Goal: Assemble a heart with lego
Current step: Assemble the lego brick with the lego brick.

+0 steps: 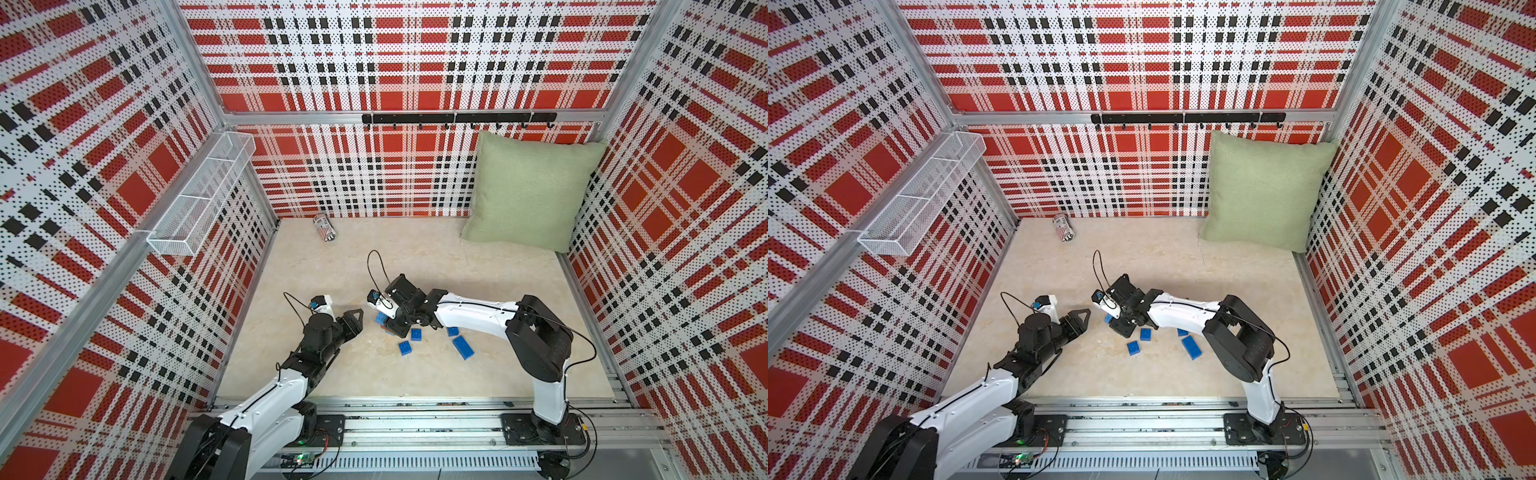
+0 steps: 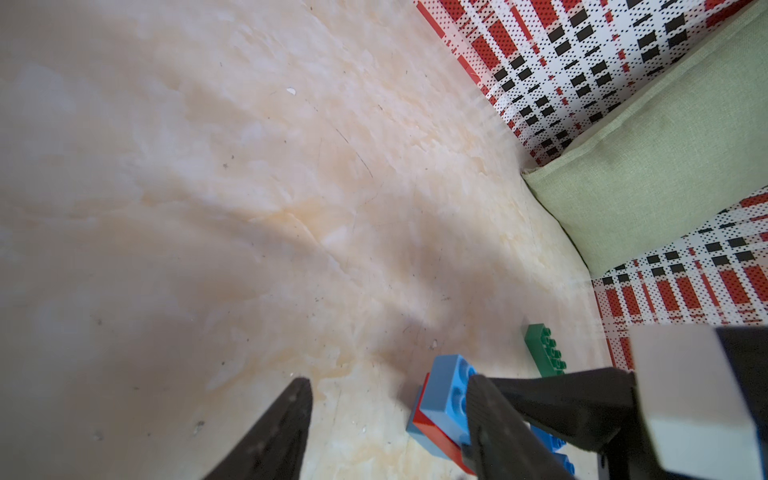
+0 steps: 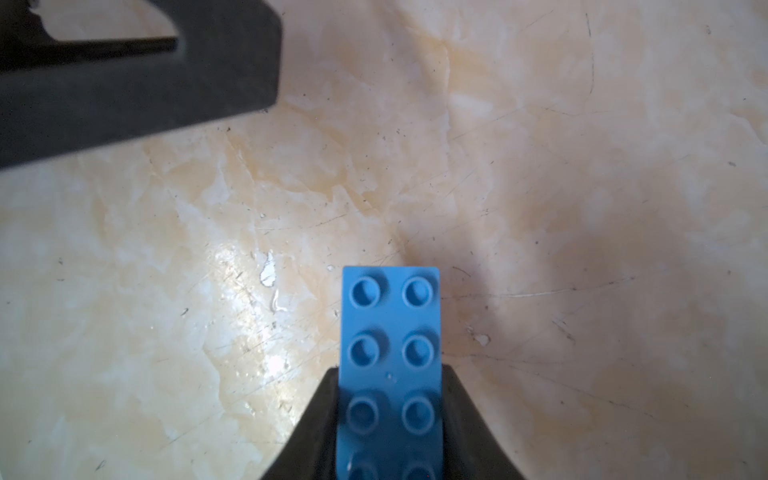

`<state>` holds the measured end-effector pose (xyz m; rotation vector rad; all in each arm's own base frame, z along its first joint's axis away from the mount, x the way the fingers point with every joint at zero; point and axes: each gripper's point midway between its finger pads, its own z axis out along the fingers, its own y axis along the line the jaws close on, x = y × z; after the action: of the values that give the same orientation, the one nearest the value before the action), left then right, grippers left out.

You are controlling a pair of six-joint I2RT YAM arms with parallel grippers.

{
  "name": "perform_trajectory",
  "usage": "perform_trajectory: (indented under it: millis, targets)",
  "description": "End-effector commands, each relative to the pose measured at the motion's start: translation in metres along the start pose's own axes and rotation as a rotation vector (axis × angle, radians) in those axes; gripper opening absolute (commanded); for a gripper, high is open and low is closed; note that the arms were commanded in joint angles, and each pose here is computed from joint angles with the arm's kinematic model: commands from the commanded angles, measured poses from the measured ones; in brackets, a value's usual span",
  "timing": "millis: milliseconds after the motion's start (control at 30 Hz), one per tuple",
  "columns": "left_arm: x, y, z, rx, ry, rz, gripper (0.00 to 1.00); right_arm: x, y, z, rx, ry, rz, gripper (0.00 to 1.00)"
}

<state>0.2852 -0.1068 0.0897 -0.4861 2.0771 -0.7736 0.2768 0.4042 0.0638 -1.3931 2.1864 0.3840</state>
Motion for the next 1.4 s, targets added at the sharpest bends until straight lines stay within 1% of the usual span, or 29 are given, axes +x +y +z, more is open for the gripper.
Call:
perform_trajectory:
  millis: [0, 67, 200, 367, 500, 633, 733, 867, 1100, 1267, 1367]
  targets:
    - [-0.001, 0.005, -0.001, -0.013, -0.009, 0.003, 0.64, 0.049, 0.010, 0.016, 0.004, 0.142, 0.016, 0.33]
    - [-0.001, 0.004, -0.001, -0.009, -0.008, 0.002, 0.64, 0.054, 0.011, 0.019, 0.015, 0.134, 0.026, 0.33]
    - [0.000, 0.005, 0.000, -0.013, -0.005, 0.005, 0.64, 0.055, 0.016, 0.019, 0.002, 0.076, 0.059, 0.33]
    - [0.001, 0.004, 0.000, -0.012, 0.001, 0.005, 0.64, 0.059, 0.018, 0.023, -0.003, 0.083, 0.067, 0.32]
    - [0.000, 0.005, 0.000, -0.017, -0.002, 0.007, 0.64, 0.065, 0.024, 0.024, -0.022, 0.061, 0.117, 0.32]
    - [0.000, 0.004, 0.001, -0.015, -0.001, 0.008, 0.64, 0.066, 0.024, 0.025, 0.008, 0.066, 0.113, 0.32]
    - [0.000, 0.001, 0.003, -0.009, 0.003, 0.010, 0.64, 0.055, 0.021, 0.022, 0.021, 0.048, 0.108, 0.32]
    - [0.001, -0.001, 0.002, -0.010, -0.001, 0.015, 0.64, 0.033, 0.018, 0.008, 0.034, -0.043, 0.108, 0.33]
    - [-0.004, -0.009, 0.002, 0.007, -0.012, 0.017, 0.64, -0.018, 0.012, -0.011, 0.045, -0.178, 0.100, 0.33]
    - [-0.005, -0.009, 0.000, 0.009, -0.016, 0.018, 0.64, -0.023, 0.006, -0.021, 0.084, -0.209, 0.110, 0.33]
    - [-0.006, -0.009, 0.000, 0.007, -0.017, 0.020, 0.64, -0.025, 0.009, -0.026, 0.067, -0.224, 0.122, 0.33]
